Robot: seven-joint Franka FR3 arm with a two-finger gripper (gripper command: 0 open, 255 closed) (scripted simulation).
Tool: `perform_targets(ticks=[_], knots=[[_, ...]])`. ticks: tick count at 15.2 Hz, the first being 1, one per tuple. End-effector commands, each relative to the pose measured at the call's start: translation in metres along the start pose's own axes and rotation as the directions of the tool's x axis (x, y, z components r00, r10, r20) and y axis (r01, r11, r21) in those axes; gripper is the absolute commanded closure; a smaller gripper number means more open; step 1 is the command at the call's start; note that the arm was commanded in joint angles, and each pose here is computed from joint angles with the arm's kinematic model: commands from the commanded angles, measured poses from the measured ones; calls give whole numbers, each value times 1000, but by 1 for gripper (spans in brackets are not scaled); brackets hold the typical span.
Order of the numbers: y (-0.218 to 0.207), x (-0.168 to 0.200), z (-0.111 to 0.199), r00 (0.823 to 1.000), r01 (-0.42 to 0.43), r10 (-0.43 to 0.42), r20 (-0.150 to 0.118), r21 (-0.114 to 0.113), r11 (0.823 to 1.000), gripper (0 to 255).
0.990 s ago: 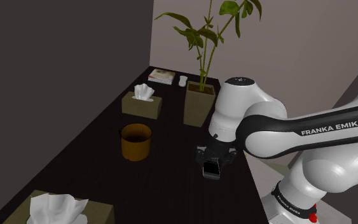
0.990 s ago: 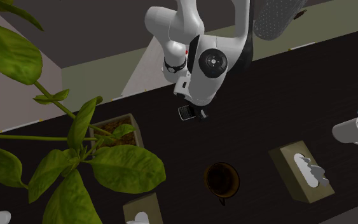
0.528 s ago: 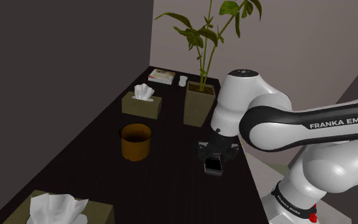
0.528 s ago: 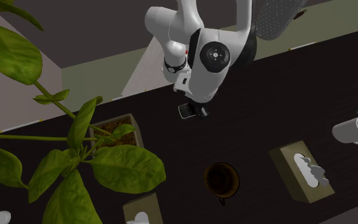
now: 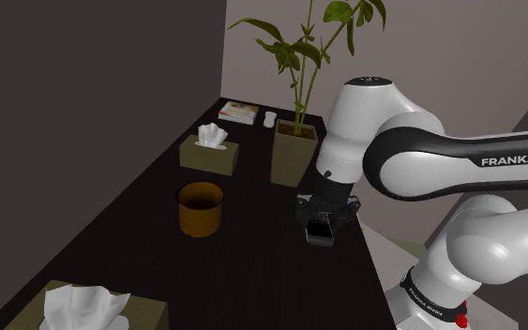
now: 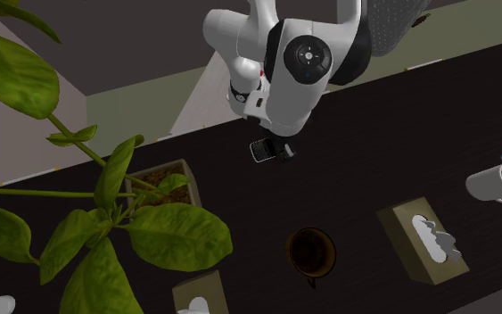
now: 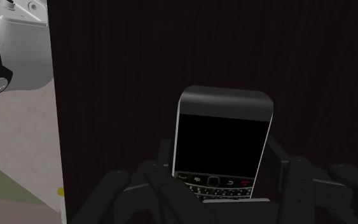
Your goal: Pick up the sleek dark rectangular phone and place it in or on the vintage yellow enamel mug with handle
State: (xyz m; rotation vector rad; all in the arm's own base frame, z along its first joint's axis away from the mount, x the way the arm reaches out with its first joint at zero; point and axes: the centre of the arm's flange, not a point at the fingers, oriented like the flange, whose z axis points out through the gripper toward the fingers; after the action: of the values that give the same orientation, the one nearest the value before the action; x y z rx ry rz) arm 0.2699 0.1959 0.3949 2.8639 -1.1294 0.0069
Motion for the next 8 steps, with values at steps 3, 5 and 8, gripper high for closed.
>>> perform_targets(ticks=[3,5,8], knots=[[1,0,-20,1000,0,0,0,-1,1000,255],[2,0,-31,1000,0,0,0,-1,1000,255],[3,1,-46,1000,0,0,0,-1,1000,255]])
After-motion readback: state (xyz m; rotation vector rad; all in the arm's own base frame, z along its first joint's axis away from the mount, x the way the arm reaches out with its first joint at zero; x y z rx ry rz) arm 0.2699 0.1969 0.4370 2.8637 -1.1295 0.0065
